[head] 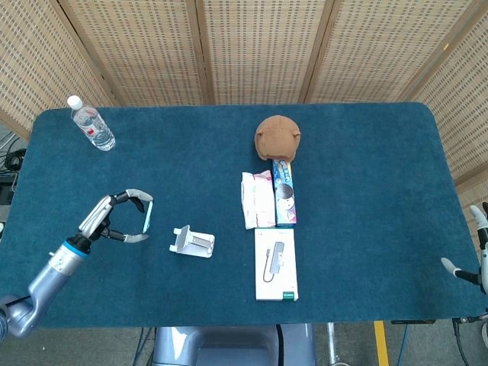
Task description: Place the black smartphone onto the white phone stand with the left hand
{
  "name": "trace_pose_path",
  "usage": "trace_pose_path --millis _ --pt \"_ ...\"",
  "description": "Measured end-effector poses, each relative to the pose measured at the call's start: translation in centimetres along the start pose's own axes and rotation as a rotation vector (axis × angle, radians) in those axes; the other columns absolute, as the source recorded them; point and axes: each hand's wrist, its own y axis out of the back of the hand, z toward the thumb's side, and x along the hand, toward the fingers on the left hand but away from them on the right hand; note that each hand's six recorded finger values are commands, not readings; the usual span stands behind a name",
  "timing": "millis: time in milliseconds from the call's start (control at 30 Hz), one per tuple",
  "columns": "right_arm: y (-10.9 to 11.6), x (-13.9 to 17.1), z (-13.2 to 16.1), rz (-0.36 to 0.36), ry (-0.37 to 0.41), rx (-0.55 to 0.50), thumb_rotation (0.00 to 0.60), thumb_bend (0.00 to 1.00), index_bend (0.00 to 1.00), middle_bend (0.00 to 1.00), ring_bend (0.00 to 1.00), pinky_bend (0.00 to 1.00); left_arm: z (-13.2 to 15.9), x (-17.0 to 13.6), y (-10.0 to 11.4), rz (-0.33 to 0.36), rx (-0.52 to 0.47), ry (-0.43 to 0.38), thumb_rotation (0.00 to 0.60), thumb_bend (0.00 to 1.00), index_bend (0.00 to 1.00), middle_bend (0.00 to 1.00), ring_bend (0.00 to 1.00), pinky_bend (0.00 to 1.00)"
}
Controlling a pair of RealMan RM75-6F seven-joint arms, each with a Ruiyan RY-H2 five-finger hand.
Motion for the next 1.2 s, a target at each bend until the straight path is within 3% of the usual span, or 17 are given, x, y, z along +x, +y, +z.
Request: trace_pose_path --millis 167,433,733,1200 --pt "0.1 -0.1 -0.2 0.000 -0.005 -0.001 0.600 0.10 0.05 0.00 0.00 0.00 -1.3 -0.3 -2.1 -0.002 -0.115 0.034 0.600 0.00 0.50 0.45 0.46 0.37" --pt "-0.1 -0.2 -0.3 0.007 -0.008 0.001 0.600 0.10 0.05 0.00 0.00 0.00 -1.7 -0.1 -4.5 -0.014 -0.174 0.025 0.600 0.00 0.50 0.45 0.46 0.37" --pt "-0.3 -0.2 -0.3 0.017 -0.009 -0.003 0.600 0.10 0.05 0.00 0.00 0.00 -2.3 0.7 -7.2 -0.022 -0.208 0.035 0.600 0.00 0.50 0.45 0.46 0.37" --pt "0.0 -0.3 -0.9 0.013 -0.022 -0.021 0.600 0.10 0.05 0.00 0.00 0.00 -3.2 1.5 -8.5 -0.024 -0.182 0.043 0.600 0.00 0.50 0.45 0.46 0.37"
